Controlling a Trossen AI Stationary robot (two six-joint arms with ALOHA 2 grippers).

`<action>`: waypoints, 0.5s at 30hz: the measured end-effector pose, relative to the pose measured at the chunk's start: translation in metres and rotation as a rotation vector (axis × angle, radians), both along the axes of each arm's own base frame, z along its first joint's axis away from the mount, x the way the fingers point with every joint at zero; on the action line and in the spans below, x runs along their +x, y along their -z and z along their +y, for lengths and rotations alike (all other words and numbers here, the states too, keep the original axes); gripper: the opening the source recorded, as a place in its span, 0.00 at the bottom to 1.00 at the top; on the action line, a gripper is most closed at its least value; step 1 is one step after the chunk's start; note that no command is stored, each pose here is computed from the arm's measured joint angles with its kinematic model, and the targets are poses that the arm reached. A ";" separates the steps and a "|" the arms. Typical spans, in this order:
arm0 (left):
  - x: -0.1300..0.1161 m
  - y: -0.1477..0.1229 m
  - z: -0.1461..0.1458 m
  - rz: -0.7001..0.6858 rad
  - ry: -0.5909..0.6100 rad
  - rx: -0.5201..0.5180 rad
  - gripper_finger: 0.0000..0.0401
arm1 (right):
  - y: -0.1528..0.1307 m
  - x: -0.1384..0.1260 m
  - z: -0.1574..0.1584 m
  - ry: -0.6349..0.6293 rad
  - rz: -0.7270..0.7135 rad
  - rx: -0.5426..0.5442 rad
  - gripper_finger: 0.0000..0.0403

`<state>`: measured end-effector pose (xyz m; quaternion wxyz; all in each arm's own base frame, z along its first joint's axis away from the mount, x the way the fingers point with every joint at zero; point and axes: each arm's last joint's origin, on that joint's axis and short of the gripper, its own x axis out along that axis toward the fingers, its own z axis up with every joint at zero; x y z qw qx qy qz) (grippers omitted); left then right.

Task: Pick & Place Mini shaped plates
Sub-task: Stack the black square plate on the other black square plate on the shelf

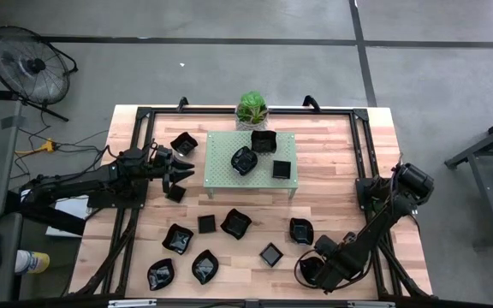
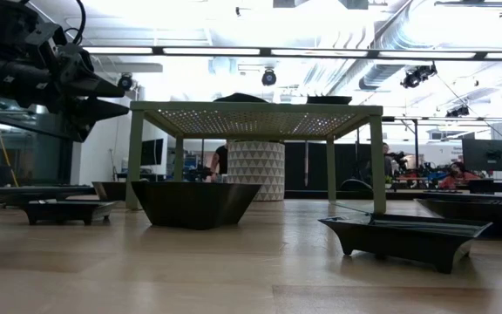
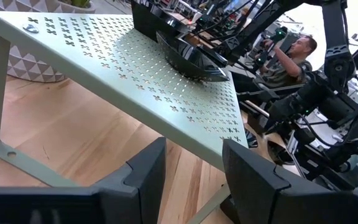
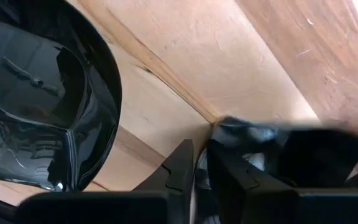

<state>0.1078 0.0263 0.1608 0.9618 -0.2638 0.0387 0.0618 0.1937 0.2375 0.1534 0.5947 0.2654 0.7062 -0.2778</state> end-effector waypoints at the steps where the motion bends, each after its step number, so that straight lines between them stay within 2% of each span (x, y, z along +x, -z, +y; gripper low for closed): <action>1: 0.000 0.000 0.000 0.000 0.000 0.000 0.39 | 0.000 0.000 0.000 -0.004 0.002 0.002 0.07; 4: 0.000 0.000 0.000 0.000 0.000 0.000 0.39 | 0.000 0.000 0.000 -0.014 0.009 0.009 0.02; 8: 0.000 0.000 0.000 0.000 0.001 0.000 0.39 | -0.002 -0.001 0.000 -0.028 0.010 0.018 0.01; 15: 0.000 0.000 0.000 -0.001 0.001 0.000 0.39 | -0.027 -0.007 -0.011 -0.061 -0.033 0.016 0.00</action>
